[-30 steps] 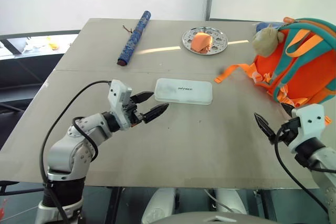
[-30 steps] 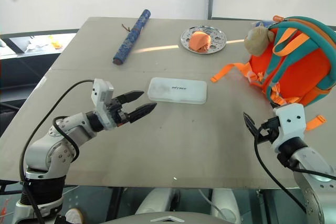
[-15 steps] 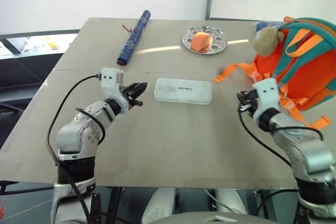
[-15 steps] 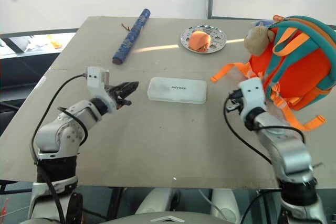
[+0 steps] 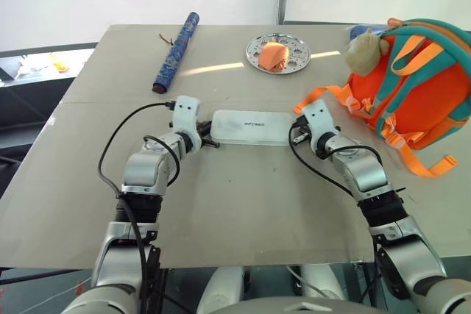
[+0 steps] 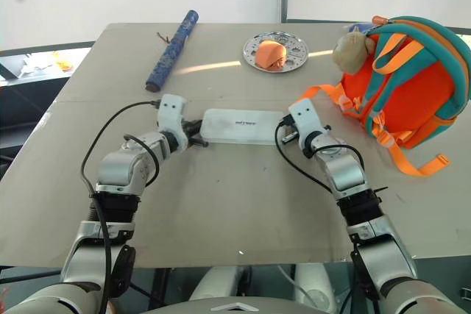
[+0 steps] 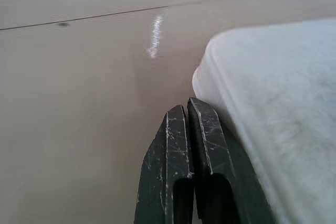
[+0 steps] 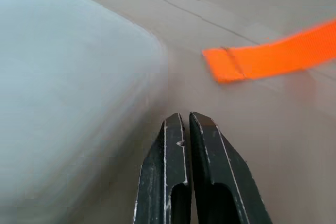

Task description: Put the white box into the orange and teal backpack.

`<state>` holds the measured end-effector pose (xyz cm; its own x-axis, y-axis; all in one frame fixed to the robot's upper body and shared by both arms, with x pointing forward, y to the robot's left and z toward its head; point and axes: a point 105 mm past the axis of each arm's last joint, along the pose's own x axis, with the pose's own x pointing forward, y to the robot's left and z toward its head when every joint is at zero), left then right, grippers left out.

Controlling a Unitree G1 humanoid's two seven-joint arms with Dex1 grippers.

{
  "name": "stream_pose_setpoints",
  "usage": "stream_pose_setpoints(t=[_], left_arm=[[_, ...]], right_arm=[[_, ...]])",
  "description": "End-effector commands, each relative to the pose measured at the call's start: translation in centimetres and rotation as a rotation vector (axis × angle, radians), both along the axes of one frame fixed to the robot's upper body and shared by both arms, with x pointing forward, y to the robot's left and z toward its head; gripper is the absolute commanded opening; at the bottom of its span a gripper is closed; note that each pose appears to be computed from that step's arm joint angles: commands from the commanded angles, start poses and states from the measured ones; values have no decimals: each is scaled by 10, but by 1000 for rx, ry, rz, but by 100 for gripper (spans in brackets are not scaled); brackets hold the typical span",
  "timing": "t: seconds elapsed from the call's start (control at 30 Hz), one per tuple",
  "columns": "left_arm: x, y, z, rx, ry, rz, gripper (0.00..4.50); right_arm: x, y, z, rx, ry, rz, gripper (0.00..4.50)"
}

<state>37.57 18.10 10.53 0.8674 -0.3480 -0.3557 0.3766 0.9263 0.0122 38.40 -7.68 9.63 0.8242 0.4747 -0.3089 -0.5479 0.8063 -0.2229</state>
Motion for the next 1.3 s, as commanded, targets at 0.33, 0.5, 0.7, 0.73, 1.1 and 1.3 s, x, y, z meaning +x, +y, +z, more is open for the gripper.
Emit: stream_pose_setpoints(t=[0.33, 0.5, 0.7, 0.73, 1.1, 1.3], left_arm=[[-86, -19, -15, -59, 146, -132, 10], [-86, -14, -20, -142, 194, -128, 33], [-79, 25, -12, -280, 276, -83, 262], [-79, 33, -9, -316, 299, -80, 309], [-99, 12, -8, -590, 583, -281, 397], [-102, -19, -12, -642, 615, -349, 397]], right_arm=[[-87, -16, -6, 37, 66, 115, 0], [-93, -23, -18, 24, 95, 74, 0], [-90, -31, -18, -5, 89, 58, 0], [-90, -32, -18, -5, 88, 55, 0], [-82, -32, -15, -22, 67, 68, 0], [-84, -21, -15, -15, 70, 107, 0]])
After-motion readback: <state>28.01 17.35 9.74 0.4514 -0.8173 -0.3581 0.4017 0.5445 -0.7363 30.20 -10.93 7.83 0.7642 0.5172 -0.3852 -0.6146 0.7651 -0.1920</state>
